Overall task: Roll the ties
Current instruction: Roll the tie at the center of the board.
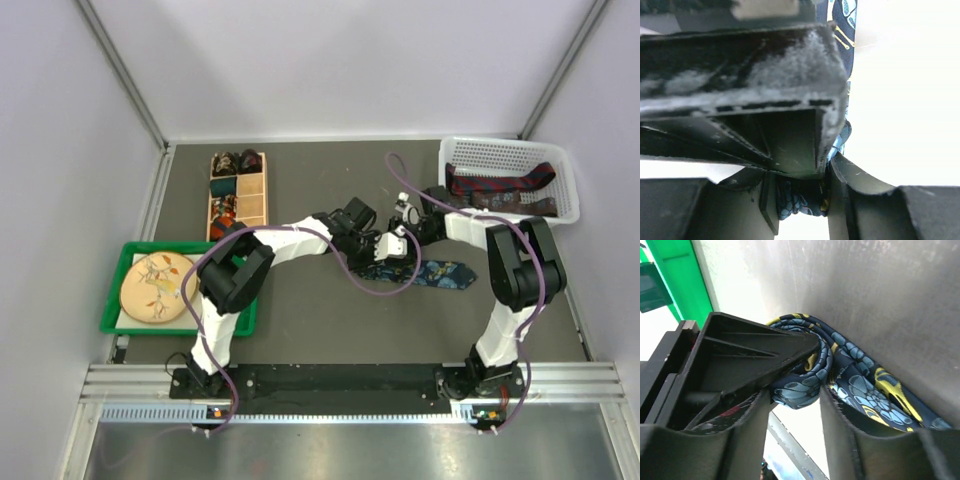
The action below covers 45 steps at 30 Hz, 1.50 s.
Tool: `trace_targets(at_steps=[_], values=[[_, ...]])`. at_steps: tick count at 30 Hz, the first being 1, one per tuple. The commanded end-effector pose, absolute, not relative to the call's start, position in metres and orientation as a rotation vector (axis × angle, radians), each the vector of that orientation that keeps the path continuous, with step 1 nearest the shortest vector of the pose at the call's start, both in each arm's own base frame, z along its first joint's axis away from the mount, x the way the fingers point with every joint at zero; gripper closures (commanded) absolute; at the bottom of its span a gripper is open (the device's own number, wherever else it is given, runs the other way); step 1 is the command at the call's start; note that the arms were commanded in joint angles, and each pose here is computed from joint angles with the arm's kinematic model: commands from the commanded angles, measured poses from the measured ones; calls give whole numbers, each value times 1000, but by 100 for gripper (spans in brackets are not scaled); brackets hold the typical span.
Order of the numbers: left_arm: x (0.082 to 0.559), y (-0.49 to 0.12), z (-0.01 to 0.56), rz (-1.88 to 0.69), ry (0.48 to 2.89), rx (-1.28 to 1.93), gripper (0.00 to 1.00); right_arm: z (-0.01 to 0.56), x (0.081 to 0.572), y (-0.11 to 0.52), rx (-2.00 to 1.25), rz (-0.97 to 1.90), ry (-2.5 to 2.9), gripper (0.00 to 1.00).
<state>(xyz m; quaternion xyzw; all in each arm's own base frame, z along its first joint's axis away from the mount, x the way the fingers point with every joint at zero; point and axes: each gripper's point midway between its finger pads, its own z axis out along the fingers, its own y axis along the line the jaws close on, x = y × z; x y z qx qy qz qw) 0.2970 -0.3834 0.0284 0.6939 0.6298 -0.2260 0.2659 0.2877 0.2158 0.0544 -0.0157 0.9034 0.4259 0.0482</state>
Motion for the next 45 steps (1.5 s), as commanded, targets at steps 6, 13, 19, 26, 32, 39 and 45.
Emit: trace_targets(at_steps=[6, 13, 19, 26, 32, 39, 45], values=[[273, -344, -19, -574, 1917, 1969, 66, 45, 295, 224, -134, 1210, 2786, 100], [278, -351, -5, -646, 1939, 1873, 38, 24, 295, 202, -225, 992, 2843, 100], [293, -368, 57, -829, 1737, 1674, 4, 18, 295, 185, -241, 823, 2855, 100], [292, -373, 79, -890, 1541, 1627, 1, 9, 300, 167, -213, 662, 2896, 100], [295, -387, 74, -934, 1459, 1622, 1, 3, 305, 156, -213, 548, 2930, 100], [301, -404, 65, -1005, 1421, 1594, 3, -1, 301, 150, -232, 500, 2960, 100], [295, -407, 56, -1080, 1468, 1578, 18, -3, 297, 150, -249, 504, 2969, 100]])
